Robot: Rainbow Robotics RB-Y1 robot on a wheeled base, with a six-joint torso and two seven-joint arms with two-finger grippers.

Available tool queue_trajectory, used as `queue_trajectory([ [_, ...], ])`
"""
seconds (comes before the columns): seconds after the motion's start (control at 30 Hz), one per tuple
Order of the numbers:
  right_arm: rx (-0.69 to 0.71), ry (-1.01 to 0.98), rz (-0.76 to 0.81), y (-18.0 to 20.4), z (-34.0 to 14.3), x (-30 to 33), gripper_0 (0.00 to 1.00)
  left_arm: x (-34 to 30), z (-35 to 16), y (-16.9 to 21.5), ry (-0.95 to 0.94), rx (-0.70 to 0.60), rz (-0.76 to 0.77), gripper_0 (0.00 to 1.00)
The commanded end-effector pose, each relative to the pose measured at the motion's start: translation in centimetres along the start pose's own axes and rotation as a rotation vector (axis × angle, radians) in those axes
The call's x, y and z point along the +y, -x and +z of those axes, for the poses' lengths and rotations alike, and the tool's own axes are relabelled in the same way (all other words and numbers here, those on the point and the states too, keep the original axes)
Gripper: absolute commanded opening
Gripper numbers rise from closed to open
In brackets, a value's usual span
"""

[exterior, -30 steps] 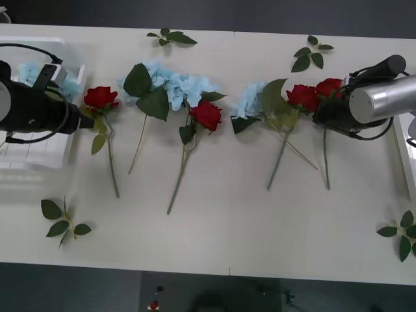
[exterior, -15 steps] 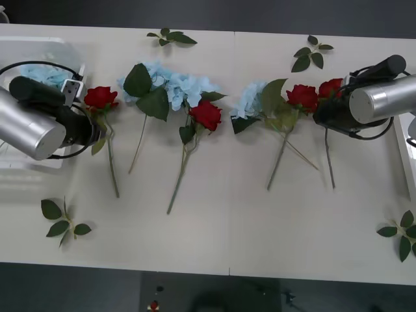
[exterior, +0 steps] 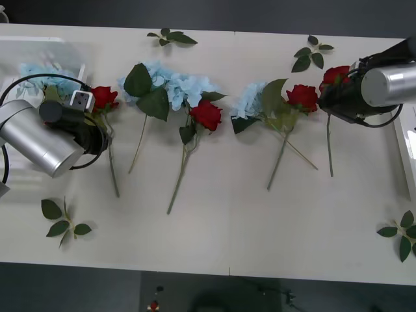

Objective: Put the red flowers into the right box and the blue flowers into the left box

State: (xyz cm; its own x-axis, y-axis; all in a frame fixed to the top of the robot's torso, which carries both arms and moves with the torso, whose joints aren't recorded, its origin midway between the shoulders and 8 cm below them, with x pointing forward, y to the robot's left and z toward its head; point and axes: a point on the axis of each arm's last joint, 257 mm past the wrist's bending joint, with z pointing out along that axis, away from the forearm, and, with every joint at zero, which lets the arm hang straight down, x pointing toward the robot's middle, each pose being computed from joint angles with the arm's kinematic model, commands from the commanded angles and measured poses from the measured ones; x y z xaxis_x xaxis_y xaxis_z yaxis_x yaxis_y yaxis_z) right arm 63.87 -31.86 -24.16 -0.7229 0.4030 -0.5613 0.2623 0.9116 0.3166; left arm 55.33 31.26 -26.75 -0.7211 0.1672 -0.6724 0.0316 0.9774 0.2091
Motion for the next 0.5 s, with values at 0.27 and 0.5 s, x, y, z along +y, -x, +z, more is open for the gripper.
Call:
queue_trajectory([
  [0.27,-0.103,0.015,-0.272,7.8,-9.2,-4.8,0.00,-2.0,1.4,3.1,-0.056,-0.080,-0.044,1.00],
  [0.5,-0.132,-0.042,-0.341,9.7,-13.0,-11.8,0.00,-2.6,1.5,4.0,-0.078,-0.119,-0.034,1.00],
])
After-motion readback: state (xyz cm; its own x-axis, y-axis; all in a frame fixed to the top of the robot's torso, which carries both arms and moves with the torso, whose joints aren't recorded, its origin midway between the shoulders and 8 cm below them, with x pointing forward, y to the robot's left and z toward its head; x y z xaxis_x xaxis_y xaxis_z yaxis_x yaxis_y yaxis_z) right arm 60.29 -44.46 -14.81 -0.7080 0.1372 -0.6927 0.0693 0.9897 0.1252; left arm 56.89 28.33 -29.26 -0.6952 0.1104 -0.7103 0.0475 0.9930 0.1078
